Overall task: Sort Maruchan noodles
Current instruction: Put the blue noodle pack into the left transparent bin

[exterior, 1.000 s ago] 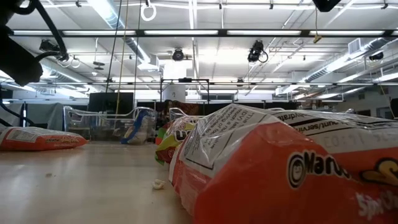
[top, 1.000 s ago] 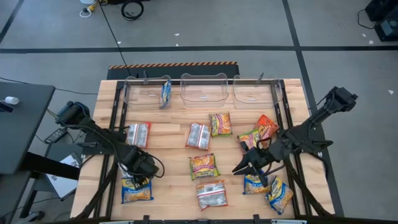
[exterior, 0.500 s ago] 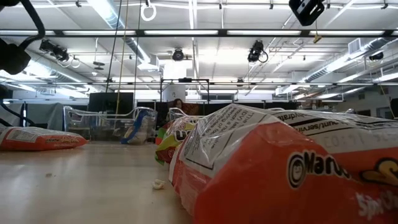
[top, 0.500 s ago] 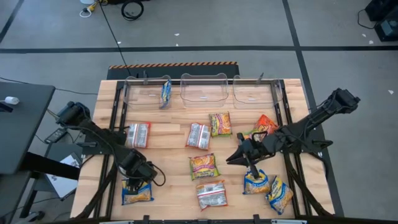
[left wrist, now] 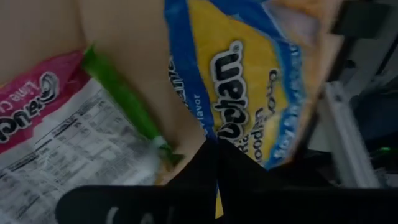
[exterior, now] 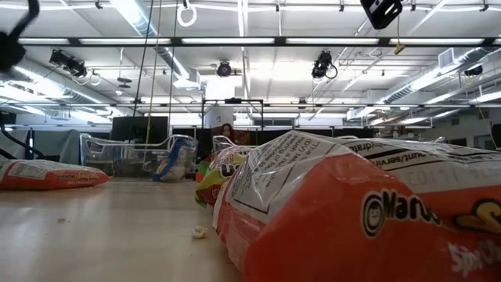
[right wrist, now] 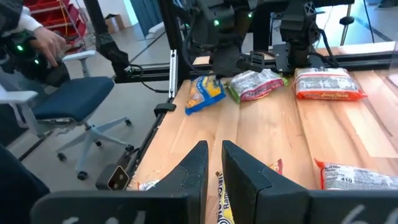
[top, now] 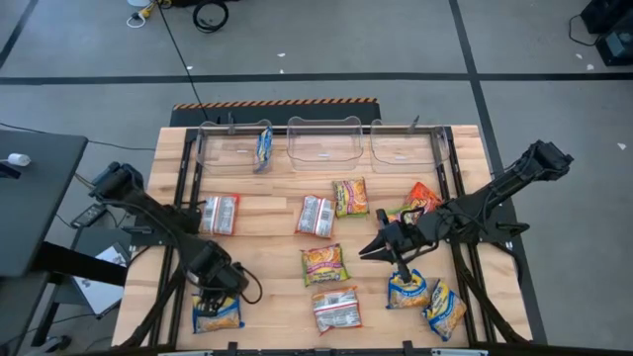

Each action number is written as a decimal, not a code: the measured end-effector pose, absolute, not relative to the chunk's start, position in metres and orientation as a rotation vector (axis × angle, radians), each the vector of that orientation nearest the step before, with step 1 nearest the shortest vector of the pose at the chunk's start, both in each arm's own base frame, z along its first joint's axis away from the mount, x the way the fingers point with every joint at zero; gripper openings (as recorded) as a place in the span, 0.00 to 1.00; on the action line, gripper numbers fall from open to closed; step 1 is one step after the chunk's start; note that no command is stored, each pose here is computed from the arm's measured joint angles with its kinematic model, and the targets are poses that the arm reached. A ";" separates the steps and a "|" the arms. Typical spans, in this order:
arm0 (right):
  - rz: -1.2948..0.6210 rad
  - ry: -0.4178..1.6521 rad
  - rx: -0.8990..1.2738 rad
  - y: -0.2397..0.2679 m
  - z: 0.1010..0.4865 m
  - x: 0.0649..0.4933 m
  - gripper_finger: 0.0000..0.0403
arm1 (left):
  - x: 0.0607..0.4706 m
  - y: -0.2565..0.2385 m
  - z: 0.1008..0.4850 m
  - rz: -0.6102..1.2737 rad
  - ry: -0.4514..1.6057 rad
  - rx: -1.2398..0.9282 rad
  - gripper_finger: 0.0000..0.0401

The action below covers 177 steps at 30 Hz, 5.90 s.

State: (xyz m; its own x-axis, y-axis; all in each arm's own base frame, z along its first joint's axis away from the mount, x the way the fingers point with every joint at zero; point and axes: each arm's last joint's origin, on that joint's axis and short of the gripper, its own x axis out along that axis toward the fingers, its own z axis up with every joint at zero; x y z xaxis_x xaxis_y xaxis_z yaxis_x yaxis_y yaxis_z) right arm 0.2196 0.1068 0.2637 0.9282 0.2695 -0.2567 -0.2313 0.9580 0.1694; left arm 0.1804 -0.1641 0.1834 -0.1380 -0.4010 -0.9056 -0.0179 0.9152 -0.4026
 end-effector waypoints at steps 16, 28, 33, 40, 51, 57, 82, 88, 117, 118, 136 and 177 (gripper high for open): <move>0.174 0.176 0.061 0.097 0.282 0.208 0.13 | 0.219 -0.115 0.312 -0.353 1.449 0.437 0.00; -0.076 0.150 0.064 0.090 0.283 0.208 0.13 | 0.228 0.010 0.331 -0.297 1.636 1.005 0.00; -0.169 0.138 0.060 0.087 0.283 0.208 0.13 | 0.217 0.063 0.333 -0.319 1.743 0.991 0.00; -0.239 0.136 0.026 0.078 0.283 0.211 0.13 | 0.210 0.131 0.336 -0.243 1.752 1.088 0.00; -0.336 0.153 -0.062 0.056 0.283 0.218 0.13 | 0.183 0.186 0.308 -0.312 1.800 1.058 0.00; -0.355 0.157 -0.109 0.050 0.284 0.220 0.13 | 0.196 0.199 0.270 -0.335 1.732 1.145 0.00; -0.435 0.206 -0.163 0.026 0.281 0.224 0.13 | 0.251 0.182 0.233 -0.411 1.616 1.231 0.02; -0.445 0.204 -0.129 0.023 0.280 0.224 0.13 | 0.253 0.184 0.233 -0.344 1.539 1.161 0.02; -0.512 0.331 -0.162 0.006 0.293 0.226 0.13 | 0.265 0.177 0.275 0.109 1.443 0.999 0.31; -0.511 0.370 -0.163 0.006 0.298 0.226 0.13 | 0.265 0.172 0.285 0.142 1.409 0.971 0.31; -0.110 1.292 0.234 0.112 0.292 0.249 0.14 | 0.220 0.058 0.381 0.261 0.870 -0.097 0.21; 0.178 1.328 0.295 0.105 0.226 0.295 0.02 | 0.146 -0.106 0.391 0.352 0.659 -0.364 0.18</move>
